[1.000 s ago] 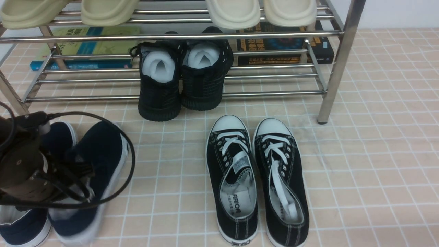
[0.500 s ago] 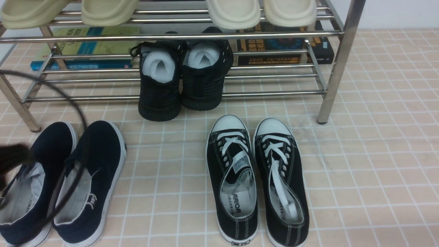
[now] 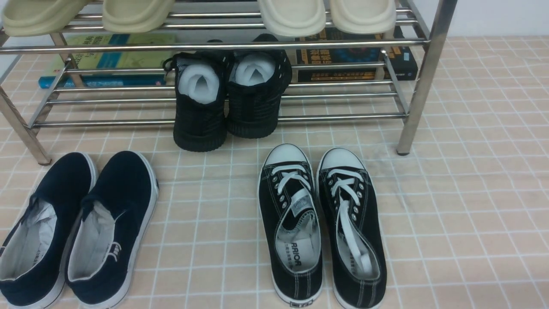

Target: Take the shoes off the shelf from the light coffee tablecloth by hand.

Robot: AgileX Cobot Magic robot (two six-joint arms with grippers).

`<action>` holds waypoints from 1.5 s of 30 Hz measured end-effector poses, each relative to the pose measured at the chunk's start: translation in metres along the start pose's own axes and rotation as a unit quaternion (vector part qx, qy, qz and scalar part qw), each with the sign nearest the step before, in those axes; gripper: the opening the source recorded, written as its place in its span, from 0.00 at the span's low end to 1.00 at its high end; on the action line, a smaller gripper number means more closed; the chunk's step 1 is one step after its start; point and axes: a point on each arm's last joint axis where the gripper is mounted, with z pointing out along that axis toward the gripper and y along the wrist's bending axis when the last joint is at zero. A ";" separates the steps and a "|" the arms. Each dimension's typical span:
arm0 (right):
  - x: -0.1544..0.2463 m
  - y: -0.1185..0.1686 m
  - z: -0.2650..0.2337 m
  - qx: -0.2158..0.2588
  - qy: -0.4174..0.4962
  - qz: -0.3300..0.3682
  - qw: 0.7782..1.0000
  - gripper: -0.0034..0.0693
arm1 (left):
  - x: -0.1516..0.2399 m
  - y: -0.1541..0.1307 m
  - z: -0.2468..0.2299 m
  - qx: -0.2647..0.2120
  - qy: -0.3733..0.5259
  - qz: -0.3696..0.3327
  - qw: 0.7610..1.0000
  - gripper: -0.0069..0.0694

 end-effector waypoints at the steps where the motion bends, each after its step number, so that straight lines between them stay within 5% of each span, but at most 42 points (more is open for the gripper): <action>1: 0.000 0.000 0.000 0.000 0.000 0.000 1.000 0.38 | 0.006 0.002 0.005 0.004 -0.010 0.000 1.000 0.09; 8: 0.000 0.000 0.000 0.000 0.000 0.000 1.000 0.38 | 0.020 0.008 0.021 -0.007 -0.001 0.005 1.000 0.10; 20: 0.000 0.000 0.000 0.000 0.000 0.000 1.000 0.38 | 0.008 0.035 0.016 -0.165 -0.051 0.114 0.978 0.12; 26: 0.000 0.000 0.000 0.000 0.000 0.000 1.000 0.38 | 0.005 0.042 0.013 -0.207 -0.058 0.139 0.967 0.12; 37: 0.000 0.000 0.000 0.000 0.000 0.000 1.000 0.38 | 0.028 0.035 0.036 -0.135 -0.003 0.095 0.986 0.13; 45: 0.000 0.000 0.000 0.000 0.000 0.000 1.000 0.38 | 0.047 0.028 0.077 -0.050 -0.071 0.137 0.987 0.14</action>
